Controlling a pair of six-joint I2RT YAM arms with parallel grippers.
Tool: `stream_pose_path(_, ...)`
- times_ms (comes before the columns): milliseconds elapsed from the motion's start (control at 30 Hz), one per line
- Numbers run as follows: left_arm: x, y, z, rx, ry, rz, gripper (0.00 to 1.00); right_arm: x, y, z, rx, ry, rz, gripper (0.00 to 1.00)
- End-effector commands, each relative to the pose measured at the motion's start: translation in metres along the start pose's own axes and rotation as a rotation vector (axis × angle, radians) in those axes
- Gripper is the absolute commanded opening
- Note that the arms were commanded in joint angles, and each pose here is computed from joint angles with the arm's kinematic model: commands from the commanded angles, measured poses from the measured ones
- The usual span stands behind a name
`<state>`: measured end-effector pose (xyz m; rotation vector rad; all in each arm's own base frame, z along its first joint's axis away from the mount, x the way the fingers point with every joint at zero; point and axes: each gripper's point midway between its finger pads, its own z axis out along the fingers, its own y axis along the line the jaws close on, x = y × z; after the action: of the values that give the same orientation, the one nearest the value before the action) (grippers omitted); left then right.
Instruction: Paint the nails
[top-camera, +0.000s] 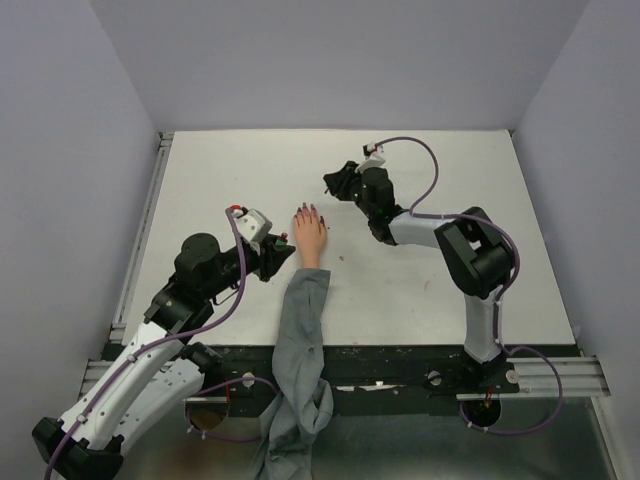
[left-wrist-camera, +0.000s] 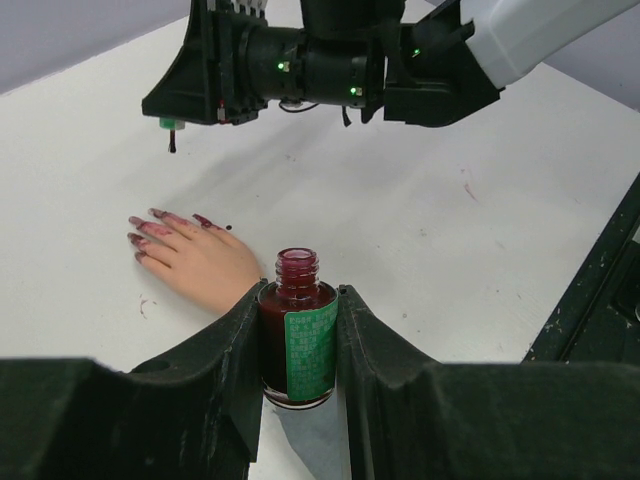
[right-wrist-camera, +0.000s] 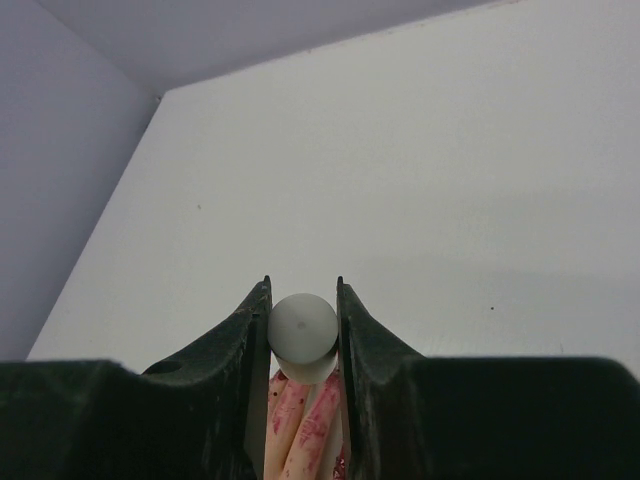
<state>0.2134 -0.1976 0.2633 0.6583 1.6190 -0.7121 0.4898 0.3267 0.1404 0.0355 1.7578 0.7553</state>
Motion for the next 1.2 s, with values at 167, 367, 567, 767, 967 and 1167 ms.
stream_pose_path(167, -0.026, -0.009, -0.007, 0.028, -0.086, -0.014, 0.0, -0.049, 0.021, -0.058, -0.028, -0.042, -0.057, 0.01)
stream_pose_path(367, -0.025, -0.011, -0.007, 0.037, -0.076, -0.035, 0.0, -0.051, 0.045, -0.108, -0.118, 0.078, -0.088, 0.01)
stream_pose_path(567, -0.016, -0.016, -0.002, 0.074, -0.003, -0.063, 0.0, -0.052, 0.084, -0.16, -0.259, 0.188, -0.019, 0.01)
stream_pose_path(767, -0.015, -0.035, 0.0, 0.183, 0.008, -0.09, 0.0, -0.059, 0.143, -0.219, -0.43, 0.19, 0.021, 0.01)
stream_pose_path(967, -0.016, -0.07, -0.006, 0.4, 0.021, -0.103, 0.0, -0.069, 0.184, -0.26, -0.564, 0.186, 0.044, 0.01)
stream_pose_path(1167, -0.017, -0.09, -0.013, 0.534, 0.014, -0.117, 0.0, -0.086, 0.213, -0.287, -0.697, 0.12, 0.078, 0.01)
